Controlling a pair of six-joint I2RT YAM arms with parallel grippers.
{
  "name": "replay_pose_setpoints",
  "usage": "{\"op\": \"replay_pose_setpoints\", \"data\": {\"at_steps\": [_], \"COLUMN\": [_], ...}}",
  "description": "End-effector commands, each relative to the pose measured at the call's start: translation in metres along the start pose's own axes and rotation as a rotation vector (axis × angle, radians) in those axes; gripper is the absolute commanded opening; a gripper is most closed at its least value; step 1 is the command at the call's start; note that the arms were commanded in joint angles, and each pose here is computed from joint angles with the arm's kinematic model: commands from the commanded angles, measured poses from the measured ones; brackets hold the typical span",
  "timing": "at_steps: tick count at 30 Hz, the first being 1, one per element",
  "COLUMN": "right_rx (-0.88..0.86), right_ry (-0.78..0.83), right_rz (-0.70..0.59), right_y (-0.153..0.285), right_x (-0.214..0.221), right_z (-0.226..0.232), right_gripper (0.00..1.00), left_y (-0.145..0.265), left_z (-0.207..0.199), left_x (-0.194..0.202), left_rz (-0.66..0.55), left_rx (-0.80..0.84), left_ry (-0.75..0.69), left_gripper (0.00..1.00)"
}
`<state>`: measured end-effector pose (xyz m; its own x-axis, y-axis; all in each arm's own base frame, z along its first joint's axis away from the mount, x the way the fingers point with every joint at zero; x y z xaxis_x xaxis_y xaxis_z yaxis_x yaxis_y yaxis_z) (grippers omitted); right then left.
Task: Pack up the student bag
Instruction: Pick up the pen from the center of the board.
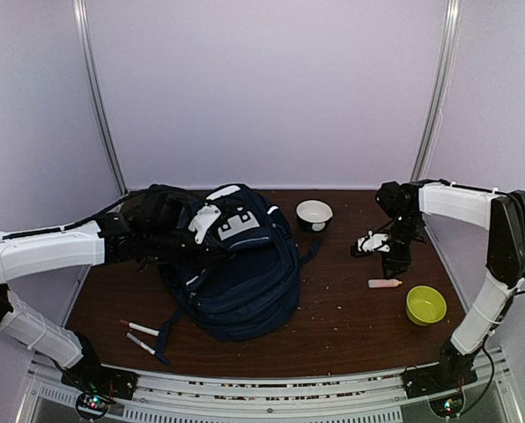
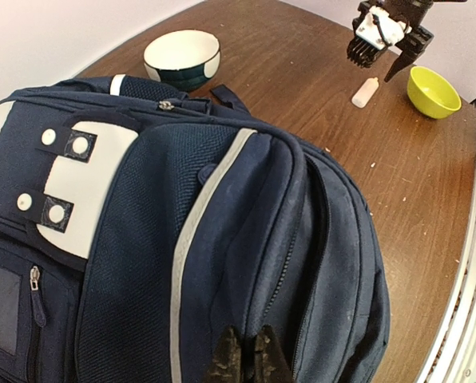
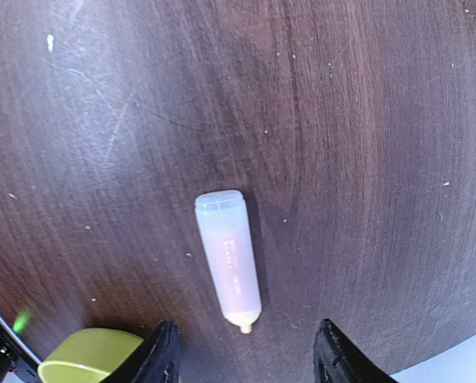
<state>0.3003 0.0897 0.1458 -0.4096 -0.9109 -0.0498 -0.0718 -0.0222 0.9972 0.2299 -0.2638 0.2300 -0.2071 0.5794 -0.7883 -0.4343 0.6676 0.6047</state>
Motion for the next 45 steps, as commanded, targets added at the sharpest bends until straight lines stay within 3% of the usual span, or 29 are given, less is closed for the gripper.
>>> {"op": "replay_pose_setpoints", "data": {"at_steps": [1,10,16,20,26,29,36,45], "right_rx": [0.048,0.044,0.02,0.014,-0.024,-0.029,0.023,0.066], "right_ry": [0.08,0.095,0.087,0.079,0.053,0.05,0.164,0.431], "right_rz": [0.048,0.16,0.213,0.223,0.243,0.238,0.098,-0.151], "right_y": [-0.013,-0.051,-0.064,-0.065,-0.064,-0.06,-0.02,0.056], "right_x": [-0.004,-0.003,0.0,0.001,0.001,-0.002,-0.049,-0.14], "right_z": [-0.009,-0.015,-0.013,-0.013,-0.01,-0.006,0.037,0.129], "right_gripper": [0.57,0.55,0.46,0.37,0.15,0.11,0.1,0.1], "left_y": [0.011,0.015,0.014,0.013,0.013,0.014,0.019,0.029], "left_z": [0.008,0.01,0.01,0.01,0.009,0.009,0.01,0.013], "left_x": [-0.011,-0.014,-0.014,-0.013,-0.013,-0.012,-0.014,-0.026], "left_rz": [-0.034,-0.035,-0.032,-0.032,-0.036,-0.037,-0.042,-0.049], "left_rx": [-0.043,-0.056,-0.056,-0.054,-0.051,-0.054,-0.07,-0.085], "left_ry": [0.014,0.016,0.015,0.016,0.013,0.013,0.009,0.0], "left_gripper": [0.0,0.0,0.0,0.0,0.0,0.0,0.0,0.0]}}
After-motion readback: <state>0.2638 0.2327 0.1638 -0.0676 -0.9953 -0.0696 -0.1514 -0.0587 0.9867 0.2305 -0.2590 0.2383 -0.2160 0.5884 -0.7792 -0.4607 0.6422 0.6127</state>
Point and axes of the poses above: each gripper's point midway between its finger pads, its own y axis back along the fingers, its own z axis along the line the jaws close on, x = y × z, the point moved 7 cm from there along y, back along the fingers, and after that the axes turned 13 degrees about -y, right-handed, at the moved point
